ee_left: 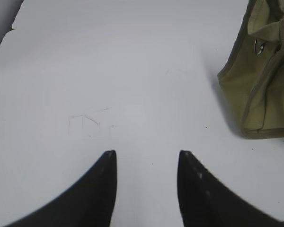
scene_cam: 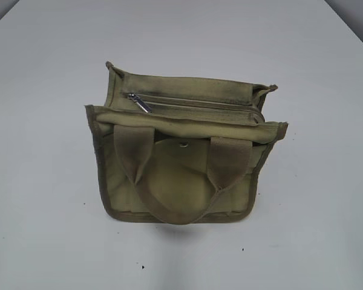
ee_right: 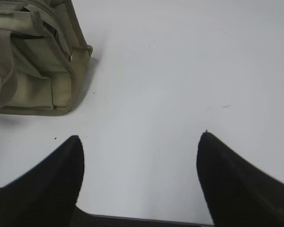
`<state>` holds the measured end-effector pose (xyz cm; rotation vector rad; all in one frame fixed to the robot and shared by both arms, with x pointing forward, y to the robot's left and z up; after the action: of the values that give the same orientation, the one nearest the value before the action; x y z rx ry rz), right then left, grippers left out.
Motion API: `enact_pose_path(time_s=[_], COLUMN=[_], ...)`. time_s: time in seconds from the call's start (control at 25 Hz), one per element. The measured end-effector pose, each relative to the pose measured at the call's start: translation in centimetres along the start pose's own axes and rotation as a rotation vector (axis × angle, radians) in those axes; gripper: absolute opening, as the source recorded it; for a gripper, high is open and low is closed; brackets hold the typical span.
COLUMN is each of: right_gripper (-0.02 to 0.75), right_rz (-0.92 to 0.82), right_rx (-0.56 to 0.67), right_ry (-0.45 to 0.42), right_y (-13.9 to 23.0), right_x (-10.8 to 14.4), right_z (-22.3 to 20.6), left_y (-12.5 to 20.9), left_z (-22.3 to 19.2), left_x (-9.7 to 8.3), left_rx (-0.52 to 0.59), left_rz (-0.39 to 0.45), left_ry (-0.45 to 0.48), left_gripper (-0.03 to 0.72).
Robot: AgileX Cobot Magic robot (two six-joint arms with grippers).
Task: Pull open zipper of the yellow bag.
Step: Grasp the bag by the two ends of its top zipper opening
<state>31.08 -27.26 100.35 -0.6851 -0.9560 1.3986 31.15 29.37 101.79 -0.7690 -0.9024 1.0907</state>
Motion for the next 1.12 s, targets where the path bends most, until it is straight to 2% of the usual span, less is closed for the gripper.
enact_pose_path(time_s=[1.12], right_gripper=[0.575], right_rz=[0.0], right_rx=[0.0], right_ry=[0.0], right_y=[0.0], right_x=[0.0], right_z=[0.0], left_y=[0.0], left_z=[0.0], left_x=[0.0], left_rx=[0.0], left_rz=[0.0], left_ry=[0.0], left_gripper=[0.328])
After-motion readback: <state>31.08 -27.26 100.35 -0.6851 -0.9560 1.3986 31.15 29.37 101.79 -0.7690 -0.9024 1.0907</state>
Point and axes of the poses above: a point on each arm's last joint axis where the gripper is mounted, z pointing back along that axis away from the gripper, x along the wrist's bending axis when the last joint is at zero, y = z × x, the point moved 9 cm from there along -z, pointing out along that axis toward the gripper, and after that the axes turned 12 degrees about -z, right-handed, at the moved point
